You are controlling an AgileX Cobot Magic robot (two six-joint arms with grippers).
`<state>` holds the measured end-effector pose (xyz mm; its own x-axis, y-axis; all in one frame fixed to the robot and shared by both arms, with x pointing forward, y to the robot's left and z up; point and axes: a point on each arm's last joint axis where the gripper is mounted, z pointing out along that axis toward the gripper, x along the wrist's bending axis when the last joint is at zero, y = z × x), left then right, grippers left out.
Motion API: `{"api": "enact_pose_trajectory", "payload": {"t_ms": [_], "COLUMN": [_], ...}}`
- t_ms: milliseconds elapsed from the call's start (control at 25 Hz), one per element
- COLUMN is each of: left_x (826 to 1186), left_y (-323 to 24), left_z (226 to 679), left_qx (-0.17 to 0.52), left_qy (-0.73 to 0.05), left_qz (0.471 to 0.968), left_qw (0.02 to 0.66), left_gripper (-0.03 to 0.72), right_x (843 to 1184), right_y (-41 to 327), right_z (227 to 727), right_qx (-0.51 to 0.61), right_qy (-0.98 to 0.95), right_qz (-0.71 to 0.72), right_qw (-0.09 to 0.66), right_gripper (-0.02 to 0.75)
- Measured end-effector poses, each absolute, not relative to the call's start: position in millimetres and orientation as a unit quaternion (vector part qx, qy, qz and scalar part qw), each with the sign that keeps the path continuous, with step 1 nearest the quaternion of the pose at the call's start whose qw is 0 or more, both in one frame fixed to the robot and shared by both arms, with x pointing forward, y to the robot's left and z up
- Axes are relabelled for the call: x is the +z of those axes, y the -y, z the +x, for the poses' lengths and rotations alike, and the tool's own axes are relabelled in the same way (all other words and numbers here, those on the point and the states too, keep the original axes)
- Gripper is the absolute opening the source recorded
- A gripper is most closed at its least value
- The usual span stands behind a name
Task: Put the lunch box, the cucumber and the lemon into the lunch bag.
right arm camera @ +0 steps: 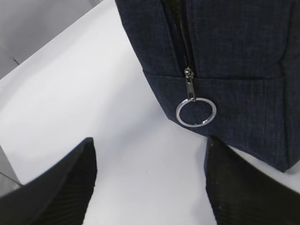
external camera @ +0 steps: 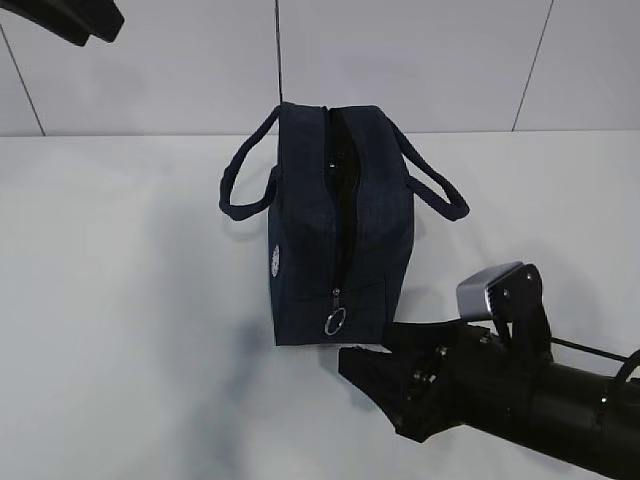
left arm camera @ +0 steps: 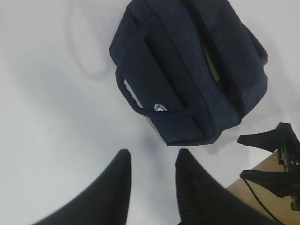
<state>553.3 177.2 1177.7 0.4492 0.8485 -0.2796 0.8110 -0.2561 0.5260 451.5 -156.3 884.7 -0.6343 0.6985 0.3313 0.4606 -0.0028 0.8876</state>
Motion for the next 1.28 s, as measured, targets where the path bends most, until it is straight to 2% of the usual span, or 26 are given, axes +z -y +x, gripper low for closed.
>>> {"api": "enact_pose_trajectory", "payload": {"t_ms": [560, 1040, 1280], "left_x": [1178, 1178, 1179], "left_y": [-178, -178, -174], "left_z": [553, 553, 552], "left_qx": [0.032, 0.032, 0.012], "left_qy": [-0.524, -0.524, -0.523], "left_qz": [0.792, 0.792, 0.787], "left_qw": [0.310, 0.310, 0.326], "left_gripper": [0.236, 0.236, 0.236], "right_x": [881, 889, 889], "right_y": [156, 152, 149], "right_z": [450, 452, 461], "right_qx": [0.559, 0.591, 0.577], "right_qy": [-0.713, -0.696, -0.717], "right_qz": [0.412, 0.396, 0.371], "right_qw": [0.097, 0.098, 0.122], "right_gripper": [0.545, 0.545, 0.545]}}
